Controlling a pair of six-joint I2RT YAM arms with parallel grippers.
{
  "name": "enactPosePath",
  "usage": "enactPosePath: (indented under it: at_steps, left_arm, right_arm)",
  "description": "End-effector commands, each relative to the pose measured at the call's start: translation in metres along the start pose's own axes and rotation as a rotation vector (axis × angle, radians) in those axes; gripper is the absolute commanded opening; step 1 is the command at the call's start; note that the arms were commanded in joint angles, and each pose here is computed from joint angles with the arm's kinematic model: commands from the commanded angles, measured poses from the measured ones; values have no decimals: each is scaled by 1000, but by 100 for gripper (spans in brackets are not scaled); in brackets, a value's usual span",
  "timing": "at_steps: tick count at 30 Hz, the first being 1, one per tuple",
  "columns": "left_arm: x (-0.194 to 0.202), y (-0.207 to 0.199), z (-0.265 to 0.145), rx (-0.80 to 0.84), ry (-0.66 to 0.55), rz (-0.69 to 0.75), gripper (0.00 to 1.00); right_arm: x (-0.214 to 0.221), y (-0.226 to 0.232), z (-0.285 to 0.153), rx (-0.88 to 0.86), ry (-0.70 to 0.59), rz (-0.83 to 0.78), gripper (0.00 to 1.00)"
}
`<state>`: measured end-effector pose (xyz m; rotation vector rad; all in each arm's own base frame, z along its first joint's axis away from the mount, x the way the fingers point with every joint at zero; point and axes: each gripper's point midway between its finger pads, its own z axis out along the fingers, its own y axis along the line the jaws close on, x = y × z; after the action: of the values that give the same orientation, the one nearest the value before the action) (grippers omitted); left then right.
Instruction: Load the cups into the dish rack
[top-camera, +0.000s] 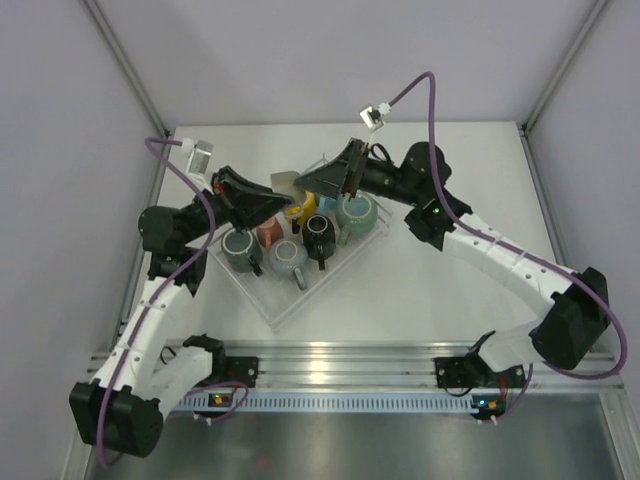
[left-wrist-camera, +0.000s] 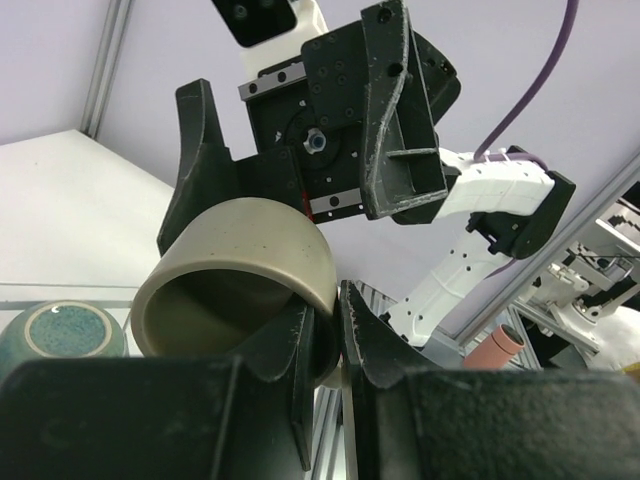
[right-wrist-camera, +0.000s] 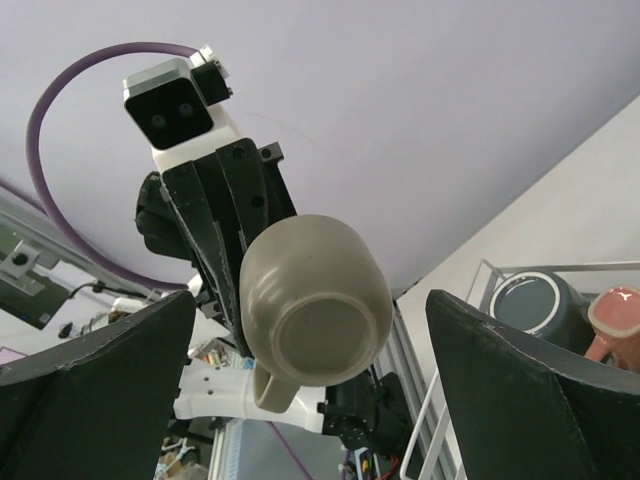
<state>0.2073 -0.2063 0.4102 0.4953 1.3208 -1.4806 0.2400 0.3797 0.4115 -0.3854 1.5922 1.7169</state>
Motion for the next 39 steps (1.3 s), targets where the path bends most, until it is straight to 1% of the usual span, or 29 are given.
enactPosePath:
  at_steps: [1,5,12,19,22,23,25,26,28,29,31,32,33,34,35,39]
  left_arm:
    - [-24,-36,6,102,-53,178,0]
    - [-23,-39,9,118,-44,188,0]
    - [-23,-42,9,127,-44,216,0]
    - [-20,-41,10,132,-40,219,0]
    - [-18,-42,11,139,-35,220,0]
    - [-18,-42,11,138,-36,220,0]
    - [-17,-42,11,140,-35,220,0]
    - [-17,-42,11,141,-34,222,0]
    - [-16,-41,11,140,-33,221,0]
    - [-16,-40,11,137,-32,217,0]
    - [-14,-35,12,126,-33,203,0]
    - [-15,-32,12,114,-43,187,11]
    - [-12,-28,12,107,-41,172,18]
    - [-11,-26,12,101,-40,161,23]
    - [-9,-23,12,99,-36,149,30]
    - [-2,-16,10,80,-33,128,42]
  right_arm:
    - [-13,18,1,-88,-32,-28,99]
    - [-6,23,2,-131,-9,-2,91]
    - [1,27,-1,-149,-3,18,80]
    - [7,32,0,-179,10,34,79]
    - [9,35,0,-187,12,35,75]
    - [9,36,0,-190,10,33,69]
    - [9,37,-1,-192,8,39,60]
    - [9,38,-2,-199,7,39,47]
    - [9,41,-5,-213,-3,49,35]
    - [9,42,-5,-218,-4,52,26]
    - [9,44,-8,-227,-8,53,18]
    - [9,44,-8,-227,-12,51,7]
    - [8,45,-9,-230,-14,48,1]
    - [9,46,-10,-230,-16,47,0]
    - [7,47,-11,-228,-22,47,0]
    - [2,49,-13,-224,-35,40,0]
